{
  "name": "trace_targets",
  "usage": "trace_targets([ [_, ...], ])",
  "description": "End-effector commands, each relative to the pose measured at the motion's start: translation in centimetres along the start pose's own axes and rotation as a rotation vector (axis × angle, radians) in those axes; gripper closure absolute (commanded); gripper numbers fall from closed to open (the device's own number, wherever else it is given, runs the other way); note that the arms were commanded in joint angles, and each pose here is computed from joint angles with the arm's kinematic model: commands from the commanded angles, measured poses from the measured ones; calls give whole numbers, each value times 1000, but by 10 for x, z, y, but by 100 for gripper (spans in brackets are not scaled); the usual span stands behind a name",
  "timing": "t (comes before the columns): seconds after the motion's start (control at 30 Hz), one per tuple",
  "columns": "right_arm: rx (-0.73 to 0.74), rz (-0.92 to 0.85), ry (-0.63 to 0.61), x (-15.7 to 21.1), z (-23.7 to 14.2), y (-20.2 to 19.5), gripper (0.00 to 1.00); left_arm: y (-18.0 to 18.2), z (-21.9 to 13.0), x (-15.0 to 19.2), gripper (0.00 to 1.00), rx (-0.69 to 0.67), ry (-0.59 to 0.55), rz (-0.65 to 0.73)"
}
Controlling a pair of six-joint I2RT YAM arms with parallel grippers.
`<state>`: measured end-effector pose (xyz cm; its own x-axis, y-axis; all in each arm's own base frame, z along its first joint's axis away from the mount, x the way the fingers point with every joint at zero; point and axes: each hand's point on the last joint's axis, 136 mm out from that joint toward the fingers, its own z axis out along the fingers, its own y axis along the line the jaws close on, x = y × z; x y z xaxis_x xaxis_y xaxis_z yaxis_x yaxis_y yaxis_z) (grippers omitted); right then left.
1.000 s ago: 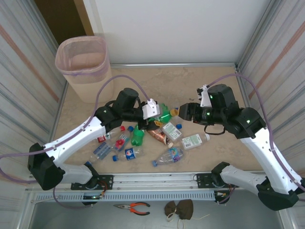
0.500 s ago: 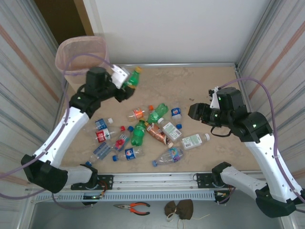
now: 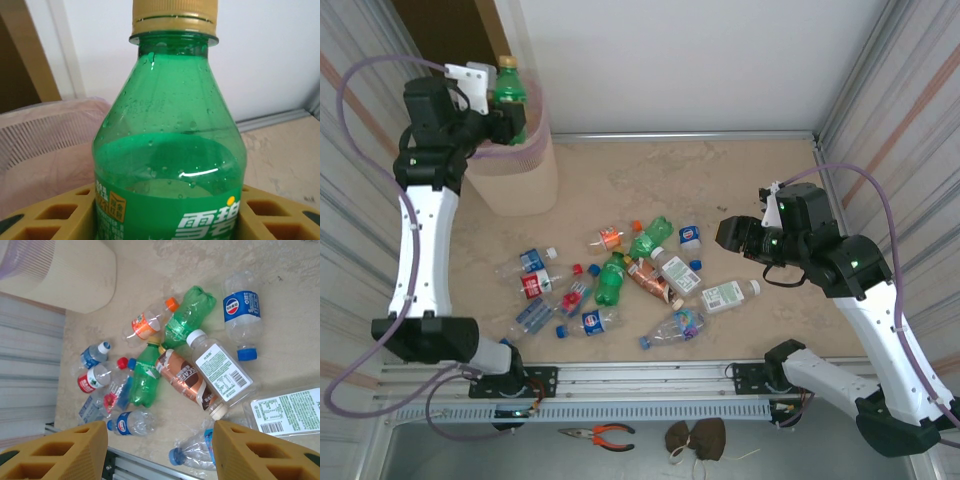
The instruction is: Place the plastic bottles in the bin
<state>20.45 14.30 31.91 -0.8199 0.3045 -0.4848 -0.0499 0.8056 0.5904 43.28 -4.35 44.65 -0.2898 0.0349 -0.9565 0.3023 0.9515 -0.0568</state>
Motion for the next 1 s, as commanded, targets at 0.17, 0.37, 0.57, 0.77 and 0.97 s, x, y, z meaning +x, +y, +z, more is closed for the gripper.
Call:
trace_targets([
  [0.17, -14, -20, -3, -2, -2, 3, 44, 32, 45, 8, 46, -17, 130, -103],
  [0.37, -20, -19, -11, -3, -5, 4, 44, 53, 86, 32, 45, -33, 207, -164],
  [0.57, -20, -19, -7, -2, -5, 4, 44, 70, 122, 70, 45, -32, 292, -228],
  [0.77, -13, -17, -10, 0, -4, 1, 43, 76, 145, 118, 45, -21, 407, -282],
  [0.97, -7, -20, -4, 1, -1, -1, 43, 77, 161, 166, 41, -5, 518, -327],
])
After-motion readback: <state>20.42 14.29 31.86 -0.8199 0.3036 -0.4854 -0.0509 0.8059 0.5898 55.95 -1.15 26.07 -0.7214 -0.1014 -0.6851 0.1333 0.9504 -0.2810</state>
